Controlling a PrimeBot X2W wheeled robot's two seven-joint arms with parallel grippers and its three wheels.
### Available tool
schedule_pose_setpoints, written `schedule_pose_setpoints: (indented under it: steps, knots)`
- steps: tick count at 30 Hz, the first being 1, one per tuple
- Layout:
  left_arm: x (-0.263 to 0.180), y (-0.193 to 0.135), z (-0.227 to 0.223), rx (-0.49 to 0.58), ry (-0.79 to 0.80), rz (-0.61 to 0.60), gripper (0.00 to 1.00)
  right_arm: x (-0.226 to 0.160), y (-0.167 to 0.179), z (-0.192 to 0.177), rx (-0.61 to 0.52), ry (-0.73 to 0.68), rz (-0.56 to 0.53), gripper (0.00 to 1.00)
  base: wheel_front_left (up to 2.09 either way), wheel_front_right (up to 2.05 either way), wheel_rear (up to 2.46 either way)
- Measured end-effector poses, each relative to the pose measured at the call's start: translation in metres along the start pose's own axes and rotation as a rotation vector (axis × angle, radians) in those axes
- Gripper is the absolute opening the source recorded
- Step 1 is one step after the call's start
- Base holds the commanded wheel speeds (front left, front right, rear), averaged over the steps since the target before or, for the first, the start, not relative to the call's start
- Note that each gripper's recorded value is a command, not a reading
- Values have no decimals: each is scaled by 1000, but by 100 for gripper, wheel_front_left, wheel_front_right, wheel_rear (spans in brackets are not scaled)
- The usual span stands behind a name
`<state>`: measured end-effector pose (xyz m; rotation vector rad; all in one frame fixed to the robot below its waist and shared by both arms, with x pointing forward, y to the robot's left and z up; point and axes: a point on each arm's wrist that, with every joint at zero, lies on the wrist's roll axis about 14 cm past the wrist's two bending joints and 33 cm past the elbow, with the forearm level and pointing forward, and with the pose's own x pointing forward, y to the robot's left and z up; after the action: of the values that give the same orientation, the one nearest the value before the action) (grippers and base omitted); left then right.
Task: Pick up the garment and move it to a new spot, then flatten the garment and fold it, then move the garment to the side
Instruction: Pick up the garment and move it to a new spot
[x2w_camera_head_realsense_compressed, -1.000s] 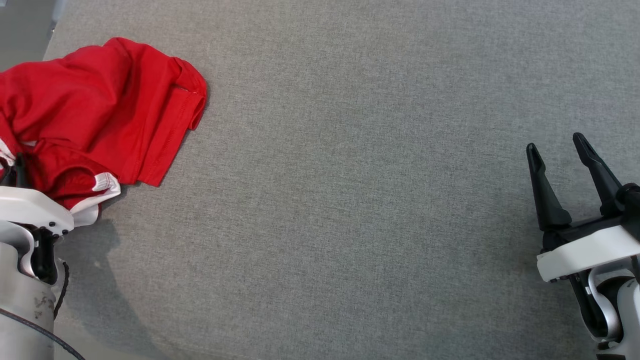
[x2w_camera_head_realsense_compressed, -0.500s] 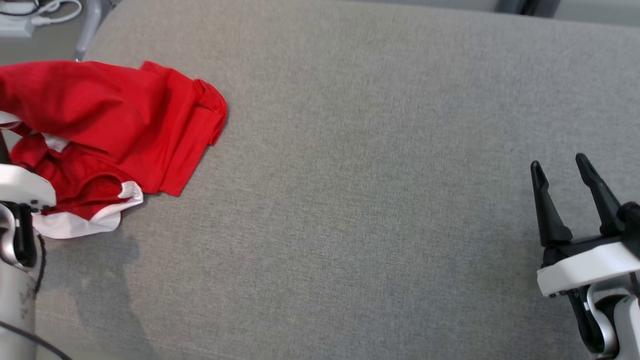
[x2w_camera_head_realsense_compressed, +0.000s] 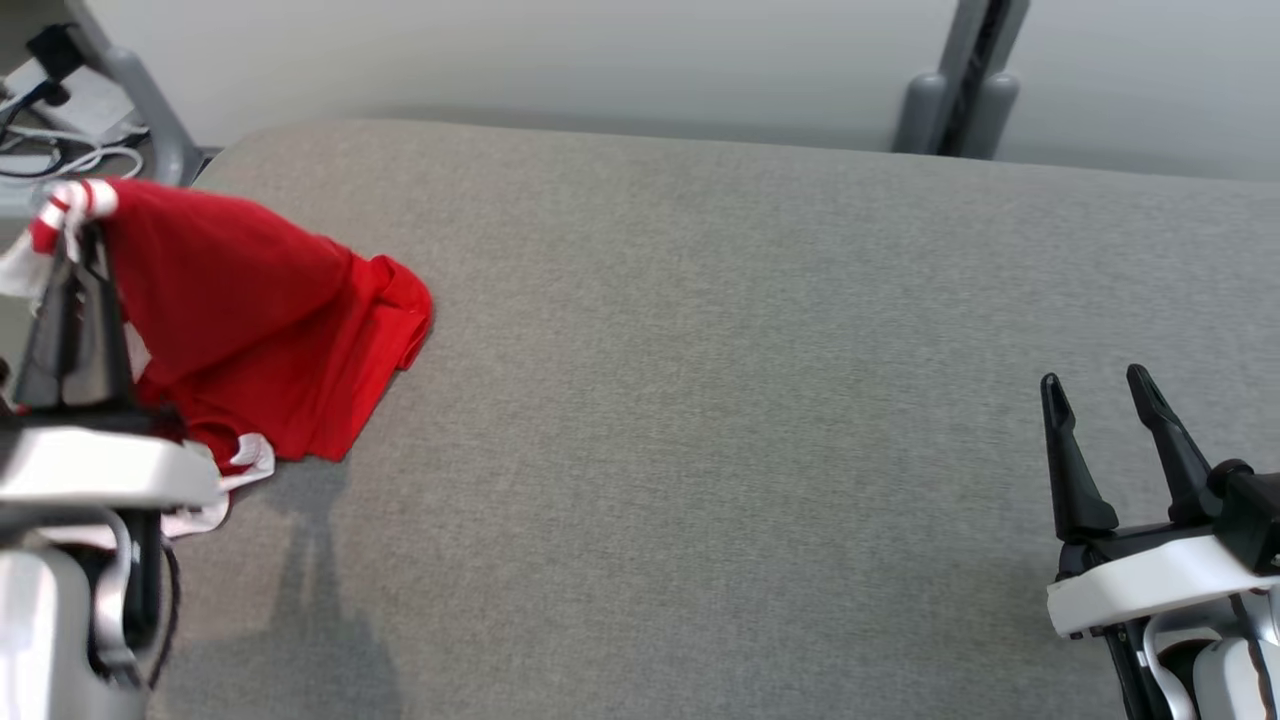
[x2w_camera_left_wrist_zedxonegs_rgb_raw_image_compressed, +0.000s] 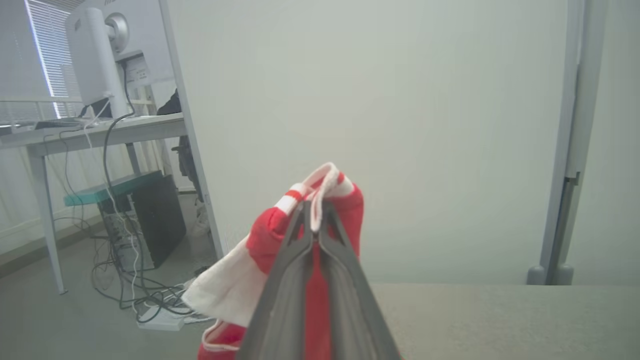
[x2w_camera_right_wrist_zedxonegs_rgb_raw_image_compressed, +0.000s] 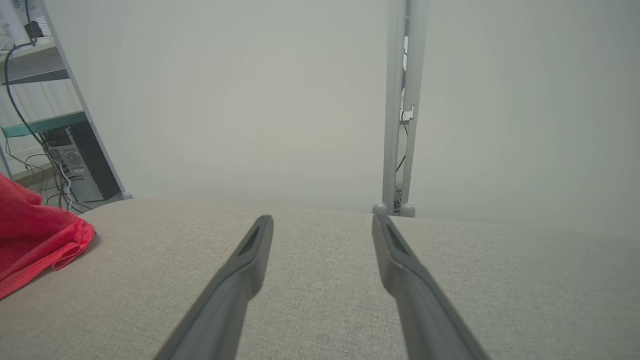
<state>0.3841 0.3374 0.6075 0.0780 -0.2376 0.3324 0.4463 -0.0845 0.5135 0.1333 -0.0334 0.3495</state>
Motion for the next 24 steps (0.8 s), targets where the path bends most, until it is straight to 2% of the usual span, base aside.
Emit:
schedule_pose_setpoints:
  steps: [10, 11, 19, 24]
  knots:
    - [-34, -80, 10, -103, 26, -182, 0, -31, -26, 15, -7, -32, -102, 100, 0, 0, 0]
    - [-35, -101, 13, -117, 23, -241, 0, -35, -31, 18, -8, -40, -122, 100, 0, 0, 0]
    - [-23, -209, 11, -206, 32, -543, 0, -47, -58, 25, -8, -65, -208, 100, 0, 0, 0]
    - [-31, -299, 5, -266, 51, -794, 0, -60, -84, 21, -6, -69, -291, 100, 0, 0, 0]
